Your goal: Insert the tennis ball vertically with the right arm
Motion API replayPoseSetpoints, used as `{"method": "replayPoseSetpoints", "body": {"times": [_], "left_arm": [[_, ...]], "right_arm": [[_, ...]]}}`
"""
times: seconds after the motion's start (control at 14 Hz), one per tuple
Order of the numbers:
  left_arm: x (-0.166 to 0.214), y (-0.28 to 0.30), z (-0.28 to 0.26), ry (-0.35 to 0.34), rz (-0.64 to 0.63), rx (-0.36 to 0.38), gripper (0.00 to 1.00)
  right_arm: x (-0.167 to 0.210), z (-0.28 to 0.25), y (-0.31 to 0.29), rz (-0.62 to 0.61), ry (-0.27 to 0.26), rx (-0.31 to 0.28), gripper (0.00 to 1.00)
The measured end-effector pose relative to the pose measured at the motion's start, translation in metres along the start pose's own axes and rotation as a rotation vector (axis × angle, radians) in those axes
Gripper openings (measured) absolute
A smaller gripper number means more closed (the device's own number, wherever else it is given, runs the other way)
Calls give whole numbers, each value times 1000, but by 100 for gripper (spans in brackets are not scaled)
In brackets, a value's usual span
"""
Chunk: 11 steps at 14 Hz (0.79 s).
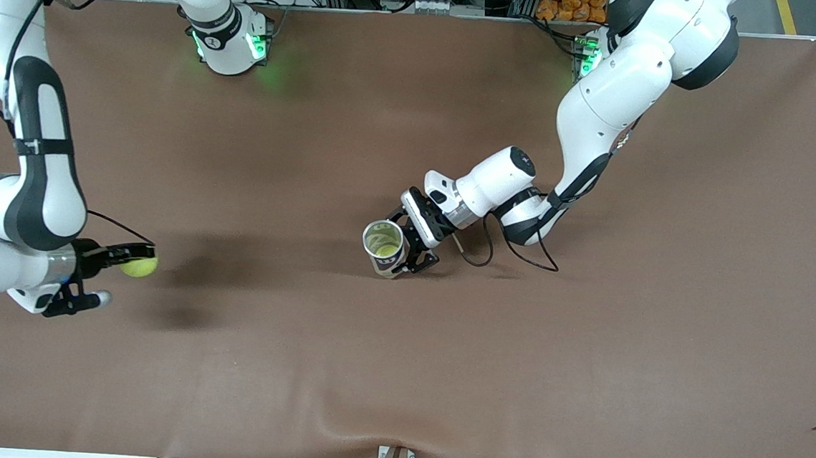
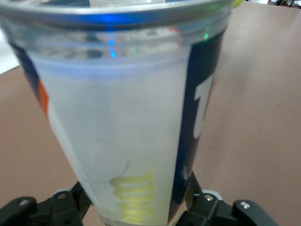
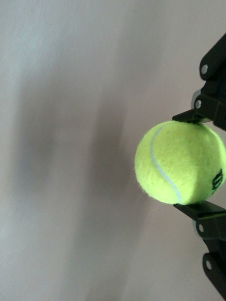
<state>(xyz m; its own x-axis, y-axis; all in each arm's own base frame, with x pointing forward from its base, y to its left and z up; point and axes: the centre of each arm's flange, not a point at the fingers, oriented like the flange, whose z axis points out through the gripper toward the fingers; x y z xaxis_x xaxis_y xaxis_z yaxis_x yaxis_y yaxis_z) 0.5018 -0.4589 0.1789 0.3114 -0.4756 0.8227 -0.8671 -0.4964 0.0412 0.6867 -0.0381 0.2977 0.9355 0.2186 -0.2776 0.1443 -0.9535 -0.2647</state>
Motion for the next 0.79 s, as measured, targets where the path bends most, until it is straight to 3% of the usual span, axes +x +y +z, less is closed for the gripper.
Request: {"method": "replayPoseSetpoints", "body": {"times": [0.29, 0.43, 0.79], "left_arm": [[0, 0, 0, 0, 0, 0, 80], [0, 0, 0, -1, 0, -1, 80], [-1, 1, 0, -2, -1, -2, 80]], "right_arm": [[12, 2, -96, 206, -34, 50, 67], [12, -11, -160, 308, -31, 45, 67], [1, -45, -308, 522, 22, 37, 67]]}}
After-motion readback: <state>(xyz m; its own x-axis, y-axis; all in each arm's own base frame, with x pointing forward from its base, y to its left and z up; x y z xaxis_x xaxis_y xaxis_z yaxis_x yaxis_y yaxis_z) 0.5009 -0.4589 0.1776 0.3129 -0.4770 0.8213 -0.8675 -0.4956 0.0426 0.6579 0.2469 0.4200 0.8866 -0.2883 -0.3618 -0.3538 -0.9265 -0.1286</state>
